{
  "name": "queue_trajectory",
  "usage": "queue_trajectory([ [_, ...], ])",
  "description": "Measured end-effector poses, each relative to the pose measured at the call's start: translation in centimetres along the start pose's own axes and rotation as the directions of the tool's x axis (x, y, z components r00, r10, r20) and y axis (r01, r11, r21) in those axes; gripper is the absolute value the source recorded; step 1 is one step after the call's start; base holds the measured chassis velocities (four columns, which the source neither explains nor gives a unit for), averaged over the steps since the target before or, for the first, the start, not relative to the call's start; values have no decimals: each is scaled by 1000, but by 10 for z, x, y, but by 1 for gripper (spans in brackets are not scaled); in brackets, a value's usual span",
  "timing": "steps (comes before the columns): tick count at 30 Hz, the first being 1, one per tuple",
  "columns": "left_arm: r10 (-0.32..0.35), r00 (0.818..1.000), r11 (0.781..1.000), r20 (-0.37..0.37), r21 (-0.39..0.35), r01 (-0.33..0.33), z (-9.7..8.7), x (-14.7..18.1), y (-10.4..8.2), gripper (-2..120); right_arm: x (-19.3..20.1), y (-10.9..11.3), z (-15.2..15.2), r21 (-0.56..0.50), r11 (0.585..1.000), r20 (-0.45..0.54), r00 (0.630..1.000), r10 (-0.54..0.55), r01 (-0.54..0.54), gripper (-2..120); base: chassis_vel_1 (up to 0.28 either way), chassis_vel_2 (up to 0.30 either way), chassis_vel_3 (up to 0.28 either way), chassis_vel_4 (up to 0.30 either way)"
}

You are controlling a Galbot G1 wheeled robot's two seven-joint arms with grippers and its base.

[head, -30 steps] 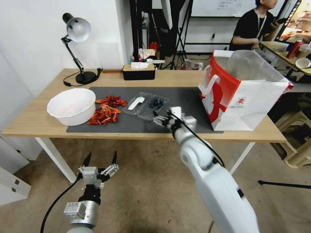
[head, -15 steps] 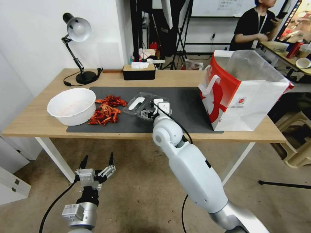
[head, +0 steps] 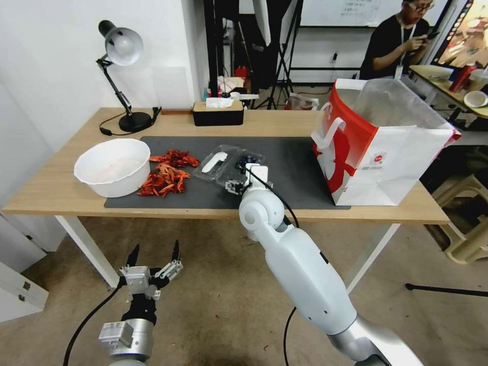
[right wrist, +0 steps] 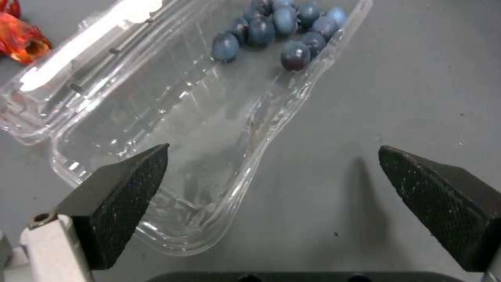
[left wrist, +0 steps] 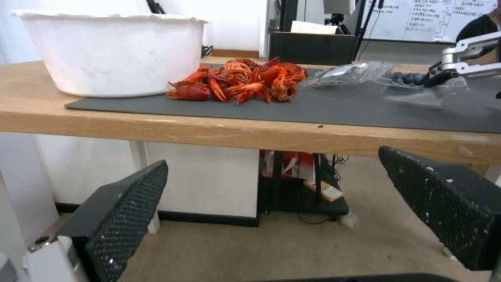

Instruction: Close the takeout container lid, then place the container into the takeout bag.

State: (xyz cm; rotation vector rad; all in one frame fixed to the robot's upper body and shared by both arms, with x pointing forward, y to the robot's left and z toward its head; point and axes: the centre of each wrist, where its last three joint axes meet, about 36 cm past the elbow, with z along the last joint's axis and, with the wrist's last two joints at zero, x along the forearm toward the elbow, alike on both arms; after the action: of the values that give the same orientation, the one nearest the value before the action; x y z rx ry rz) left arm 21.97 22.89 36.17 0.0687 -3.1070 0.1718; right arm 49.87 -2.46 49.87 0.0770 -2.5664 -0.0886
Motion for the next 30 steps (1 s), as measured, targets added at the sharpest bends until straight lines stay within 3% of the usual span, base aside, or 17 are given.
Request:
queue_trajectory([
  [18, -13, 1000, 1000, 9, 6, 13, 4, 1, -4, 100, 0, -23, -2, -29, 999, -14, 1000, 27, -27, 100, 0, 0, 0, 0],
  [30, -19, 1000, 1000, 6, 12, 19, 8, -2, -6, 100, 5, -64, -6, -15, 997, 0, 997, 73, -73, 100, 0, 0, 0, 0],
])
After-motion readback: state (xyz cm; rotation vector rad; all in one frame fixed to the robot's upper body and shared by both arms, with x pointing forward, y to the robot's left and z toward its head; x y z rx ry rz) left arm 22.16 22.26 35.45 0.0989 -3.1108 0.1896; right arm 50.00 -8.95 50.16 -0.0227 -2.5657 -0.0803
